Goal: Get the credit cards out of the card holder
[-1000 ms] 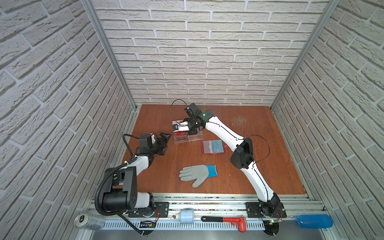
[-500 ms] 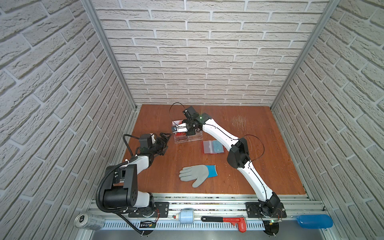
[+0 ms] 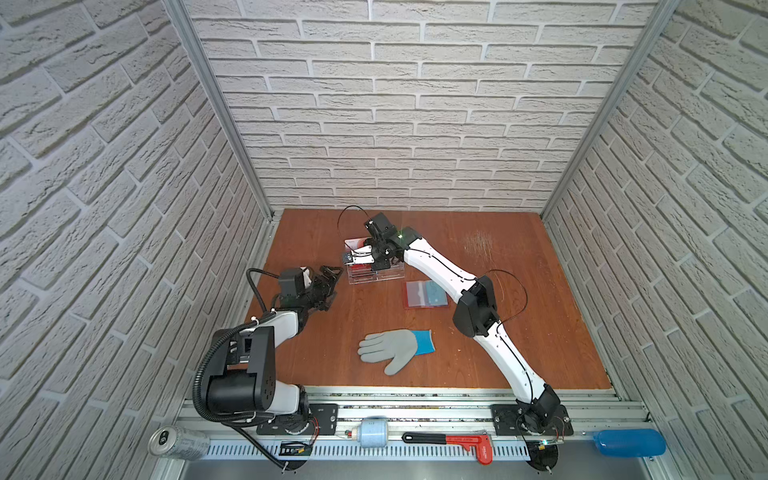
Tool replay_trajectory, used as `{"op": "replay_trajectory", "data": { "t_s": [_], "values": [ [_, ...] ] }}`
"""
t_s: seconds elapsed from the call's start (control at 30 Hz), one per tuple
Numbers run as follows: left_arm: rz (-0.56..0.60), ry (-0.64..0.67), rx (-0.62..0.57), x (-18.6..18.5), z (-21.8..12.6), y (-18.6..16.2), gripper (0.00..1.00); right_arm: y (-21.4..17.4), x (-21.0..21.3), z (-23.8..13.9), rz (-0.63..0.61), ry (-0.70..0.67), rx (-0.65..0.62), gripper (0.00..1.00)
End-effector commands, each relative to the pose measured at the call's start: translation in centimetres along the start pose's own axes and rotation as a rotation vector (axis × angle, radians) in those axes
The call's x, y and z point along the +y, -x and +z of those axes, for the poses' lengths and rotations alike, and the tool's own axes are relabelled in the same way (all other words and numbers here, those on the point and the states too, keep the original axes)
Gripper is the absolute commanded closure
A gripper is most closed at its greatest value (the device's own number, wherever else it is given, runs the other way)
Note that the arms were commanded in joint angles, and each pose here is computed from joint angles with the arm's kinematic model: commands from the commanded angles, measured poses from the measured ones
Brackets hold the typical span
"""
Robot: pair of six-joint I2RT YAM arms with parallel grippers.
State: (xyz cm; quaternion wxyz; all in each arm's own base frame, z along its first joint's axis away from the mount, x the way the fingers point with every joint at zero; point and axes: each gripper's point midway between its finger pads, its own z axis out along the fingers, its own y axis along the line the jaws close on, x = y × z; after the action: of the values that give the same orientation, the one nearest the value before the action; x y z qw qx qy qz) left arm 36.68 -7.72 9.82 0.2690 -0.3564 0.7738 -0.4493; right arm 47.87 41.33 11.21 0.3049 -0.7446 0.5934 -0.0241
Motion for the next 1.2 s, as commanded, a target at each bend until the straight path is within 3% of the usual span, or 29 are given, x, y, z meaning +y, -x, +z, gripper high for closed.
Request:
{"op": "replay_trajectory", "data": {
  "t_s": [0.0,1.0,1.17],
  "values": [
    [0.026,-0.035,-0.012,-0.5,-0.2,0.3,0.02,0.9,-0.9,0.4,0.006,-0.044,-0.02,0.95],
    [0.02,-0.064,-0.007,-0.7,-0.3,0.2,0.02,0.6,-0.4,1.9,0.049,-0.064,0.029,0.95],
    [0.022,-0.063,-0.008,-0.7,-0.3,0.1,0.02,0.9,-0.8,1.6,0.057,-0.083,0.023,0.91]
  ]
}}
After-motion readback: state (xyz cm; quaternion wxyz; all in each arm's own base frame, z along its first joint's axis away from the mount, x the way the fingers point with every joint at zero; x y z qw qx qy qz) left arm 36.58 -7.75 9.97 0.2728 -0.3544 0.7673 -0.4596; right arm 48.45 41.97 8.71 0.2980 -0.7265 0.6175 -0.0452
